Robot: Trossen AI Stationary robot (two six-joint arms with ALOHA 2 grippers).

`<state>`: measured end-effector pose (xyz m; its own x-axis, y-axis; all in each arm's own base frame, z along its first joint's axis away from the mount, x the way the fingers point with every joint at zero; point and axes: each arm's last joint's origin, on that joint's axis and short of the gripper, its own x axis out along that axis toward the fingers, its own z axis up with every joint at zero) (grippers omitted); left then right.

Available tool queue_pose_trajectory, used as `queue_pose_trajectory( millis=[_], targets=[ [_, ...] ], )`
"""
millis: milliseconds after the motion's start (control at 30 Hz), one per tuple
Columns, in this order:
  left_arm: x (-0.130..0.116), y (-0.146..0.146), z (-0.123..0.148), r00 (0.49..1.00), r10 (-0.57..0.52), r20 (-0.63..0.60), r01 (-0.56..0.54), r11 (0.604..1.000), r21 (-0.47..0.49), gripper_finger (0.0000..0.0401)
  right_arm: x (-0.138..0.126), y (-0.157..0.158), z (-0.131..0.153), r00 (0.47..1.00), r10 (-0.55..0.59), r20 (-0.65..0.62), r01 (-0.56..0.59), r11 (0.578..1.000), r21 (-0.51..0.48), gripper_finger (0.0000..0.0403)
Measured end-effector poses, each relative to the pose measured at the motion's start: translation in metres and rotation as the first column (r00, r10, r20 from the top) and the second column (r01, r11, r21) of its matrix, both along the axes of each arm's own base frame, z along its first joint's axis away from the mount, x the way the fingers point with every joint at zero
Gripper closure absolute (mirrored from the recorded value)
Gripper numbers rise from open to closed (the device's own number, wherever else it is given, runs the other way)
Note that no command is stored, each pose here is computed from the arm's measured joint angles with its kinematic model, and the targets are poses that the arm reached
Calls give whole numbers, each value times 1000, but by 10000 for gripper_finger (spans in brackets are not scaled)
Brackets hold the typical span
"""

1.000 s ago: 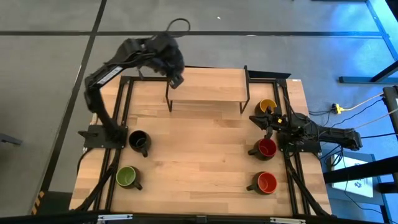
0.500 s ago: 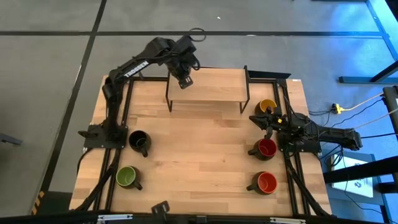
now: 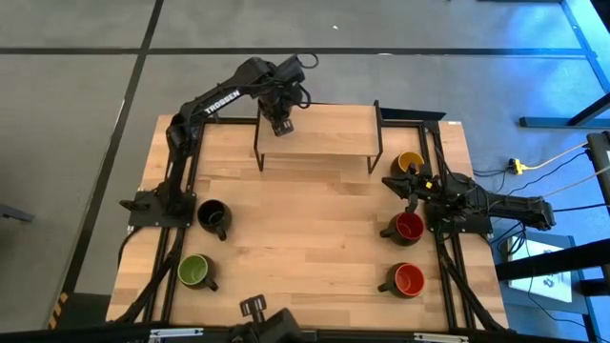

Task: Place coffee mugs
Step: Put the top black mug on the shelf

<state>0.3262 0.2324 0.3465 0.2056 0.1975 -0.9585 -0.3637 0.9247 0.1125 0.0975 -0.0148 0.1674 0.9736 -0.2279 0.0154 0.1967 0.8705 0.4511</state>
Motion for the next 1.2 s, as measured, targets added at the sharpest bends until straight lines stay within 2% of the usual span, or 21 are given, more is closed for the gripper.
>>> queue_pose_trajectory(
  millis=[167, 300, 700, 933, 1200],
  targets=[
    [-1, 4, -2, 1000, -26, -11, 26, 1000, 5, 378, 0, 0, 0, 1000, 0, 0, 0, 1000, 0, 393],
    [-3, 7, -5, 1000, -25, -6, 24, 999, -25, 378, 0, 0, 0, 1000, 0, 0, 0, 1000, 0, 393],
    [-3, 12, -9, 1000, -13, -16, 12, 999, -36, 366, 0, 0, 0, 1000, 0, -1, 0, 1000, 0, 393],
    [-3, 11, -9, 1000, -18, -17, 17, 999, -40, 336, 0, 0, 0, 1000, 0, -1, 0, 1000, 0, 393],
    [-7, 7, -2, 1000, -12, -9, 11, 999, -31, 274, 0, 0, 0, 1000, 17, -3, -17, 1000, 2, 393]
  ],
)
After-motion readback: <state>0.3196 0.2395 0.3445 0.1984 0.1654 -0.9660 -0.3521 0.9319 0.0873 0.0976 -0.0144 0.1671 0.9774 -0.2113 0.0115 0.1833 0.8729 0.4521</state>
